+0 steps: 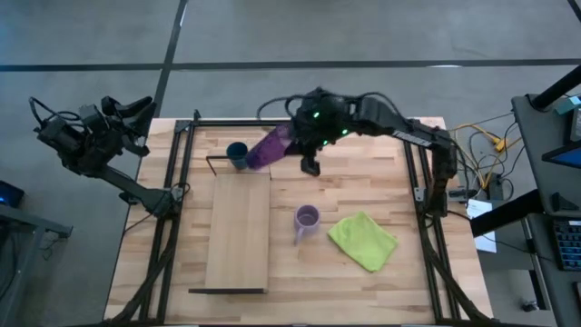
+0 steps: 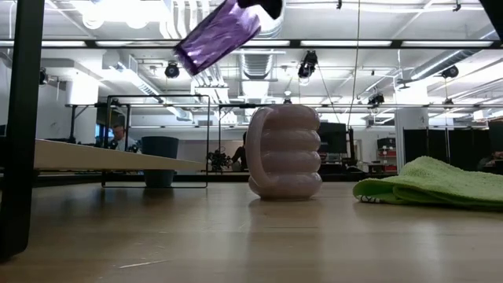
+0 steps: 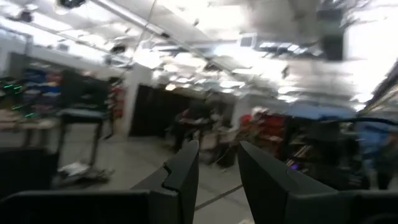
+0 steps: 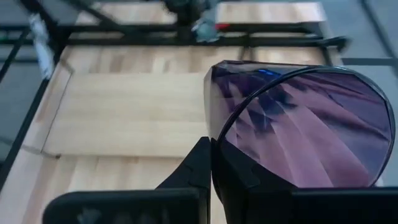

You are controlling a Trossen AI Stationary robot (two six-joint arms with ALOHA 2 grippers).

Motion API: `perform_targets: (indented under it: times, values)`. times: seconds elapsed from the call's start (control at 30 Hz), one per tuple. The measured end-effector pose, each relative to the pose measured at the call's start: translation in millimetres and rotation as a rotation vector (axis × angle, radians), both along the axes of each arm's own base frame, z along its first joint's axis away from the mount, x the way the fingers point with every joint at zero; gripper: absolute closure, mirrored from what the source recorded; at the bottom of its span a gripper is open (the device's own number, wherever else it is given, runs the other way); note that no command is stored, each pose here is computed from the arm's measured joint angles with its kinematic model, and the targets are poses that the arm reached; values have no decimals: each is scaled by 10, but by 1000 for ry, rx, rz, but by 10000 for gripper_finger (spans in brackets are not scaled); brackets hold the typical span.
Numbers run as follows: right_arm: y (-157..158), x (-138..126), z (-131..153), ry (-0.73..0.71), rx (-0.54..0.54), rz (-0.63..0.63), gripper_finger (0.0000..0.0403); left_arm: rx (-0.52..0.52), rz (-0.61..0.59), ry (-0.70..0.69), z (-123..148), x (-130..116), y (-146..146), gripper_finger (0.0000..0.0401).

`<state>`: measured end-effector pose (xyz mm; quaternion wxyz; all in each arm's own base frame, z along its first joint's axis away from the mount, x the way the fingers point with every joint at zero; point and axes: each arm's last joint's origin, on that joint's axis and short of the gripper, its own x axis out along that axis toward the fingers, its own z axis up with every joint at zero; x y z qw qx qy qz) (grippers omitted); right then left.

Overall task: Stack small to large cups/mugs on shelf
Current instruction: Put violet cup on the shelf

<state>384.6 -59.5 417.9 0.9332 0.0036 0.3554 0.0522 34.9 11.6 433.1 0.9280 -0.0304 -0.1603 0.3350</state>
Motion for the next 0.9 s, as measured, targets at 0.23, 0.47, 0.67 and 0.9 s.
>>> perform_targets:
  times: [0.23, 0.47, 0.67, 0.9]
  values:
    - [80, 284, -278, 56, -16, 78, 394, -85, 78, 131, -182, 138, -48, 301]
    - [85, 514, -377, 50, -15, 87, 394, -260, 43, 192, -529, 318, -134, 301]
    - [88, 692, -551, 69, 24, 105, 394, -375, 57, 215, -795, 502, -222, 301]
    - [77, 782, -716, 108, 33, 102, 394, -498, -2, 240, -1113, 713, -336, 301]
